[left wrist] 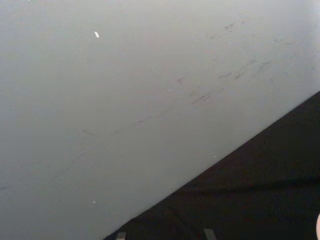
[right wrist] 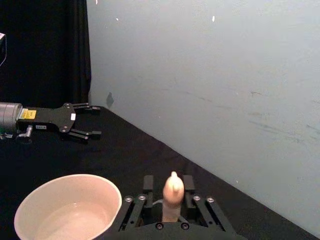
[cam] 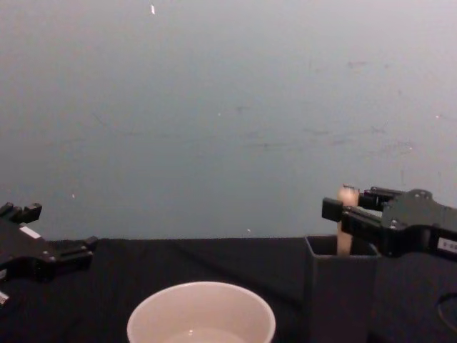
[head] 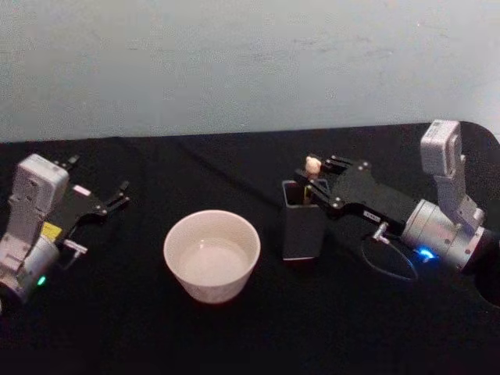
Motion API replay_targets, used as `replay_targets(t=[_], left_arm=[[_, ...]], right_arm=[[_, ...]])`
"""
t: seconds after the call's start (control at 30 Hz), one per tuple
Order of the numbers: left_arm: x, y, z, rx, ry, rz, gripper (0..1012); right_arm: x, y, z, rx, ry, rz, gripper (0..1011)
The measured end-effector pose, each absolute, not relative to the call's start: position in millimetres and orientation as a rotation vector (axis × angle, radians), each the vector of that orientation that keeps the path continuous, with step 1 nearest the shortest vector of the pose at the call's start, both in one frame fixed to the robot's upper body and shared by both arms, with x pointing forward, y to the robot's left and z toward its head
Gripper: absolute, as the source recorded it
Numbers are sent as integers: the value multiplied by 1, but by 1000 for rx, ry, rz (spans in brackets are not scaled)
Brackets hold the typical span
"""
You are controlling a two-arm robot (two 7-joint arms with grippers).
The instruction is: Pick up the stirring spoon with one hand, stir inside the cup, then place it back in its original position.
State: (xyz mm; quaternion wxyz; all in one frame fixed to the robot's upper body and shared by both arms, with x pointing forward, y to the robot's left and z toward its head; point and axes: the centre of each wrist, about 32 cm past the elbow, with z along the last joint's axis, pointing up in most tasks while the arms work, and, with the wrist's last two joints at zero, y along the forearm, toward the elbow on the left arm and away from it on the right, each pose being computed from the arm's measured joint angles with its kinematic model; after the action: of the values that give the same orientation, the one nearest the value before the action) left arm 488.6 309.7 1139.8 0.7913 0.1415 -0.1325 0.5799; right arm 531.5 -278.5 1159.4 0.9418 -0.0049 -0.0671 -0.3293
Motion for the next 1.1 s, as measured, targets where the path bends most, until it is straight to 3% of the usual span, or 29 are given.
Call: replay_targets(t=[0.3,0.73,1.1], left_arm=[[489,310,1140,304,-285,1248,1001],[489,310,1140,304,-285,1248,1001],[489,310,1140,304,-285,1248,1001]], right_arm=[[532,-279,1160,-8,-138,-671,651],[532,-279,1160,-8,-138,-671,1002],[535,-277,1182,103,-237,-702,1002]])
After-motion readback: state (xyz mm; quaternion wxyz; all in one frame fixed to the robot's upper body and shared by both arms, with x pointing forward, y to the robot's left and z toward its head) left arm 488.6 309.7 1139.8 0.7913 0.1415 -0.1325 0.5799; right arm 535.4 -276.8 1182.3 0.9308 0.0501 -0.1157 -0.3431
